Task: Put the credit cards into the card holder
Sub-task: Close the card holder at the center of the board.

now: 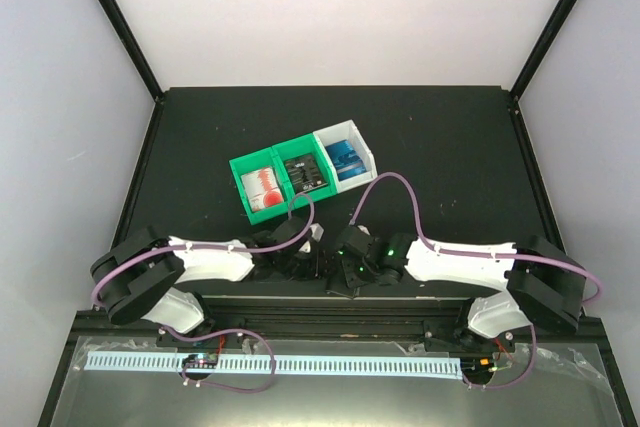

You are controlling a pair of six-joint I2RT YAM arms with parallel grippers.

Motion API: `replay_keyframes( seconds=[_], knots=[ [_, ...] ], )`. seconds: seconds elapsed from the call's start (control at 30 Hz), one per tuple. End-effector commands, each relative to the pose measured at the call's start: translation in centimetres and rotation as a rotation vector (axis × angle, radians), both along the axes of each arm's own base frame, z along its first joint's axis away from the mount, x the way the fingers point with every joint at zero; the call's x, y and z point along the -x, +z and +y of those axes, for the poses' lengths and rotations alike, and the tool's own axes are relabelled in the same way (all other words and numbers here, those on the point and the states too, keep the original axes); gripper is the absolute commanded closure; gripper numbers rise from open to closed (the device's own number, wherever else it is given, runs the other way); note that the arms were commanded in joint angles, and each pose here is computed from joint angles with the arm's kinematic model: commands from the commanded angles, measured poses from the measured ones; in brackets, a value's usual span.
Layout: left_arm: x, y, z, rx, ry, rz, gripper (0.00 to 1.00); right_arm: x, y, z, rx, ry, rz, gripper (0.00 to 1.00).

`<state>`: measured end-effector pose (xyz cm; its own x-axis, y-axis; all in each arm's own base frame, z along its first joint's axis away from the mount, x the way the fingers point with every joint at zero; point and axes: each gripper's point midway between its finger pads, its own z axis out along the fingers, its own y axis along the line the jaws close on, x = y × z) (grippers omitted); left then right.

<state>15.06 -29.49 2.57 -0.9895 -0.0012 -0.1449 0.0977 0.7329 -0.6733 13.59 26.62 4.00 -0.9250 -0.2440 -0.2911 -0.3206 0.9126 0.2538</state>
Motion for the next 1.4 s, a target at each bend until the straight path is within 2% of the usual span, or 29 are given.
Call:
replay_keyframes(
  seconds=[0.0, 0.23, 0.53, 0.93, 1.37],
  knots=[
    [1.3, -3.0, 2.2, -0.154, 0.006, 0.067, 0.6, 0.3, -0.4, 0.5, -0.018, -0.005, 0.017, 0.79],
    [1.0, -3.2, 2.2, -0.169, 0.012, 0.063, 0.62, 0.9, -0.9, 0.7, -0.032, 0.02, 0.048, 0.86],
    [1.0, -3.4, 2.3, -0.179, 0.017, 0.062, 0.64, 1.2, -0.6, 0.7, -0.039, 0.046, 0.062, 0.89],
    [0.9, -3.8, 2.8, -0.209, 0.025, 0.057, 0.67, -0.3, 1.0, 0.4, -0.02, -0.001, -0.01, 0.88],
    [0.9, -4.1, 2.8, -0.216, 0.023, 0.06, 0.68, -0.6, 0.8, 0.6, 0.001, -0.005, -0.007, 0.86]
  ],
)
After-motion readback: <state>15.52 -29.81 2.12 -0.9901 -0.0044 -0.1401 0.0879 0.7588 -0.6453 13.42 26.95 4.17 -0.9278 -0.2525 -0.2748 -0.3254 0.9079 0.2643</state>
